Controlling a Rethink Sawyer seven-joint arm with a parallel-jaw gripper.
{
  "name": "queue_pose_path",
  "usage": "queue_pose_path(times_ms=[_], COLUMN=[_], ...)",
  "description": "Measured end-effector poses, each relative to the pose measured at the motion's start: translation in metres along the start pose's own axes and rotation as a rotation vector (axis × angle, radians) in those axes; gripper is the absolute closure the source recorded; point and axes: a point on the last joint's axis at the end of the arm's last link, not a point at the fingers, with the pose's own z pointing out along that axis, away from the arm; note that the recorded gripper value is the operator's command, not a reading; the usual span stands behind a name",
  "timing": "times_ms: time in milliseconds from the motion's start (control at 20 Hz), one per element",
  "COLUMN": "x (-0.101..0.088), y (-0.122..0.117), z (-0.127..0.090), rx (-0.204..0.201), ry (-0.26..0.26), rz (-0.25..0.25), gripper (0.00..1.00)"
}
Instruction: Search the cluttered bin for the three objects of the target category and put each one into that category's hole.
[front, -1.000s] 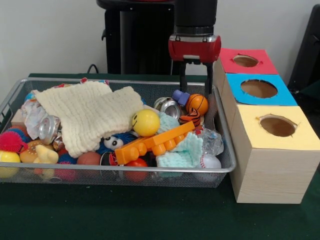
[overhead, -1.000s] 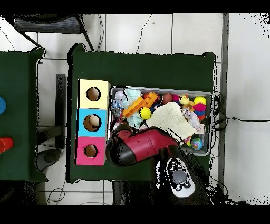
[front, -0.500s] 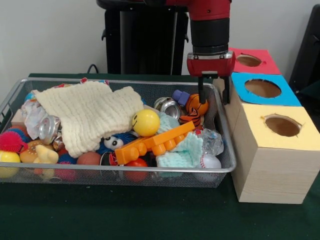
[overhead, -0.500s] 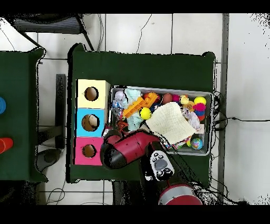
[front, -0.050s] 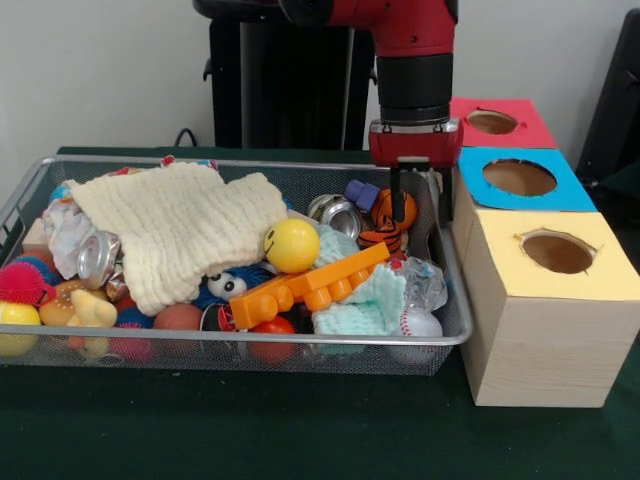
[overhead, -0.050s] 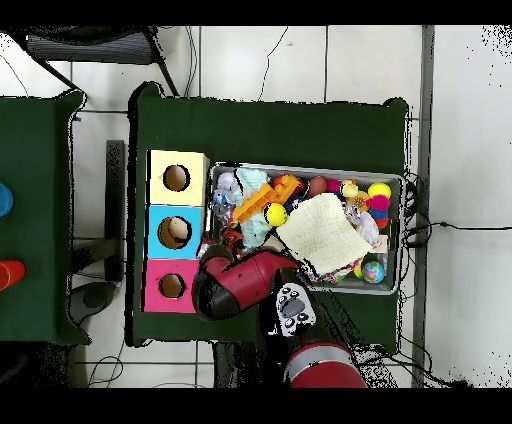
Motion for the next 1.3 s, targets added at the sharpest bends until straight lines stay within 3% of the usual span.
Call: queue_pose_path(times_ms=[600,1300], x=[-0.002,-0.016], y=[0.001,0.002], z=[0.002,0.008], rx=[0.029,0.031], ry=[-0.049,-0.080], rz=[-0.052,-0.056], gripper=[0.00,0.00])
